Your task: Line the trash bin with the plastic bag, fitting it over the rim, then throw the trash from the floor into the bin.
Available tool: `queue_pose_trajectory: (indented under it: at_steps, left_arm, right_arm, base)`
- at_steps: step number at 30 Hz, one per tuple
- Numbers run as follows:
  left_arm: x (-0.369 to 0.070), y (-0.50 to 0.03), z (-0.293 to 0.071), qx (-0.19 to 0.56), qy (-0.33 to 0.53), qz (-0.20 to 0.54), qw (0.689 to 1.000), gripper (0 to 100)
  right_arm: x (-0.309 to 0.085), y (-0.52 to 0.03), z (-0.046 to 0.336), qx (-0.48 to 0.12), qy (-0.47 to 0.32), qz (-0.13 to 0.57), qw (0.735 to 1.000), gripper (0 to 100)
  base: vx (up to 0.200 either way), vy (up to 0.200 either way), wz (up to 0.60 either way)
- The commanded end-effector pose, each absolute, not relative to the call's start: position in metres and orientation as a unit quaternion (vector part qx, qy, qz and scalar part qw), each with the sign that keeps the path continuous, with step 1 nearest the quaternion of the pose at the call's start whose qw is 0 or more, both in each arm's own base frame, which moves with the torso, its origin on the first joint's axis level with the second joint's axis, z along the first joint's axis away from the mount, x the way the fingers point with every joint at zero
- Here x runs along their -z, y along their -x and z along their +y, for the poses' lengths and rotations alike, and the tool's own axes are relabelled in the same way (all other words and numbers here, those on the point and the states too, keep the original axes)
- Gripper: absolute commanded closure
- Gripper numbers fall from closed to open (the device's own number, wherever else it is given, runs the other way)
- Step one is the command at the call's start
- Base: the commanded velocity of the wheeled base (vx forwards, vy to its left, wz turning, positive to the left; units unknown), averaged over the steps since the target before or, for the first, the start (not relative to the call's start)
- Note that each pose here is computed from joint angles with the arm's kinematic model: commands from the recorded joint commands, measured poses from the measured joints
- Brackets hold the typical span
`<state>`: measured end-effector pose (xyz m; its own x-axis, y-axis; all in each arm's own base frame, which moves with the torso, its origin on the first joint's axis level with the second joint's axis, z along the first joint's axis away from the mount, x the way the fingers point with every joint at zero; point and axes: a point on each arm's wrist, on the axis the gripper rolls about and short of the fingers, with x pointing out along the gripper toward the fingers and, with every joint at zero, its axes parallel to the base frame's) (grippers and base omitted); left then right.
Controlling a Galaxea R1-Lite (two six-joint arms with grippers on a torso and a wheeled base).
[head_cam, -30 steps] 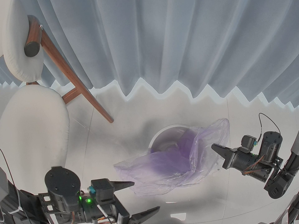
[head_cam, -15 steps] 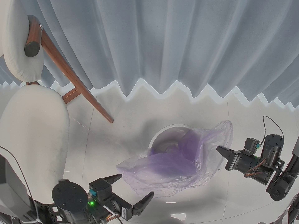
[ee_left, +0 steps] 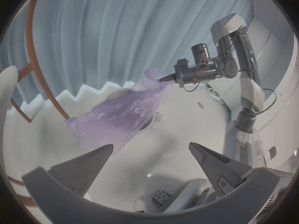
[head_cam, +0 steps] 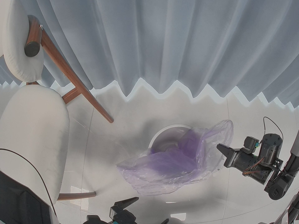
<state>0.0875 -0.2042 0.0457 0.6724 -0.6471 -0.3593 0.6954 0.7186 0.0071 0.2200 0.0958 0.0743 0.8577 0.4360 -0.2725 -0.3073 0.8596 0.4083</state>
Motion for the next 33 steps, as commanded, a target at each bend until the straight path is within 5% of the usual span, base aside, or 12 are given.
queue_pose_trajectory:
  at_steps: [1,33]
  left_arm:
    - [-0.036,-0.100,-0.212,0.311,-0.093,0.161,0.932,0]
    - [-0.033,-0.160,-0.235,0.199,-0.078,0.111,0.971,0]
  right_arm:
    - [-0.074,-0.221,0.098,-0.189,-0.177,0.177,0.950,100]
    - [-0.080,-0.221,0.111,-0.198,-0.175,0.160,0.951,100]
  base:
    - [0.000,0.000,0.00]
    - [0.000,0.000,0.00]
